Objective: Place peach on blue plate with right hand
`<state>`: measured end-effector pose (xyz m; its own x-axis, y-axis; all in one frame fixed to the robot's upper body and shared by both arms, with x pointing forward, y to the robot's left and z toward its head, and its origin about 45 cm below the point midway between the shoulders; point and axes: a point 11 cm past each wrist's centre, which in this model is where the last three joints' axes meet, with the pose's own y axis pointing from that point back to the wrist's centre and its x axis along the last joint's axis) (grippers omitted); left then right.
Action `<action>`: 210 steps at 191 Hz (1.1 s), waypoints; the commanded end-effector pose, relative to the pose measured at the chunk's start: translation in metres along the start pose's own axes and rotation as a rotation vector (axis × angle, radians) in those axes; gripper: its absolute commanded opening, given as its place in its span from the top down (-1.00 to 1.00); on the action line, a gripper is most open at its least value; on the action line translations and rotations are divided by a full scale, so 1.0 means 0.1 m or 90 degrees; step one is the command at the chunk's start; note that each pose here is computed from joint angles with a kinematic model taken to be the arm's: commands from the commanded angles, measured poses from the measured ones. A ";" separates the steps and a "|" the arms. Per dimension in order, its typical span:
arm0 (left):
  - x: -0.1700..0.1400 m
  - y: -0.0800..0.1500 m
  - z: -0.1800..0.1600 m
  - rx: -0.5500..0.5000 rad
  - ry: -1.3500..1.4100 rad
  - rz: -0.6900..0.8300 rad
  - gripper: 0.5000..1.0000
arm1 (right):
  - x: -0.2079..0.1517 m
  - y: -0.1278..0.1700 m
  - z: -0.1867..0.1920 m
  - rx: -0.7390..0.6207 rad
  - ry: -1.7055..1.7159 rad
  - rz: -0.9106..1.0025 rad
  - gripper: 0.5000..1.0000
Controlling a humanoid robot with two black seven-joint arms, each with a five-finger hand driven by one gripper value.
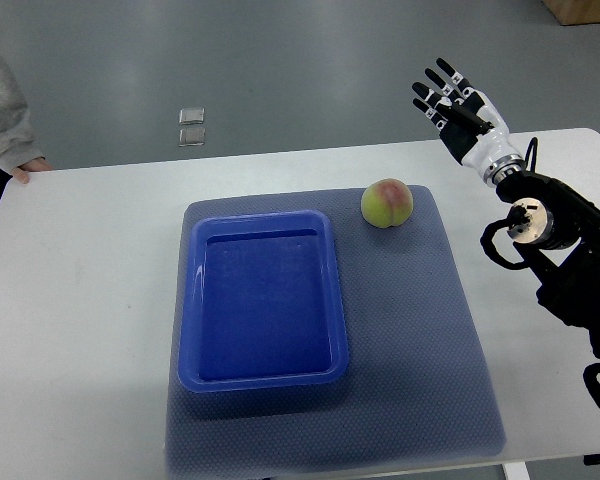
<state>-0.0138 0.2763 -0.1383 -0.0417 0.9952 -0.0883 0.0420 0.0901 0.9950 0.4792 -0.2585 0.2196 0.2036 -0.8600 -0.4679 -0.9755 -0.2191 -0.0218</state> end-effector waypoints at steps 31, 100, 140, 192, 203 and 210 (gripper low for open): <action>-0.02 0.00 0.00 0.000 -0.001 -0.005 -1.00 | -0.45 -0.21 -0.03 -0.157 0.446 -0.180 -0.72; -0.02 0.00 0.00 0.000 -0.001 -0.005 -1.00 | -0.69 -0.21 0.16 -0.410 0.956 -0.391 -0.72; -0.03 0.00 0.00 0.001 0.000 -0.006 -1.00 | -0.63 -0.20 0.23 -0.432 1.005 -0.385 -0.72; -0.03 0.00 0.00 0.000 -0.001 -0.006 -1.00 | -0.37 -0.14 0.35 -0.441 1.043 -0.349 -0.69; -0.02 0.00 0.00 0.001 -0.001 -0.005 -1.00 | -0.34 -0.13 0.37 -0.441 1.044 -0.344 -0.65; -0.02 0.00 0.00 0.000 -0.001 -0.005 -1.00 | -0.31 -0.12 0.38 -0.442 1.045 -0.339 -0.61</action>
<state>-0.0139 0.2736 -0.1381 -0.0409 0.9944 -0.0971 0.0420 0.0988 0.9942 0.4832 -0.2069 0.2073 0.7229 -0.0812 0.6861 -0.6641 -0.3558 0.6576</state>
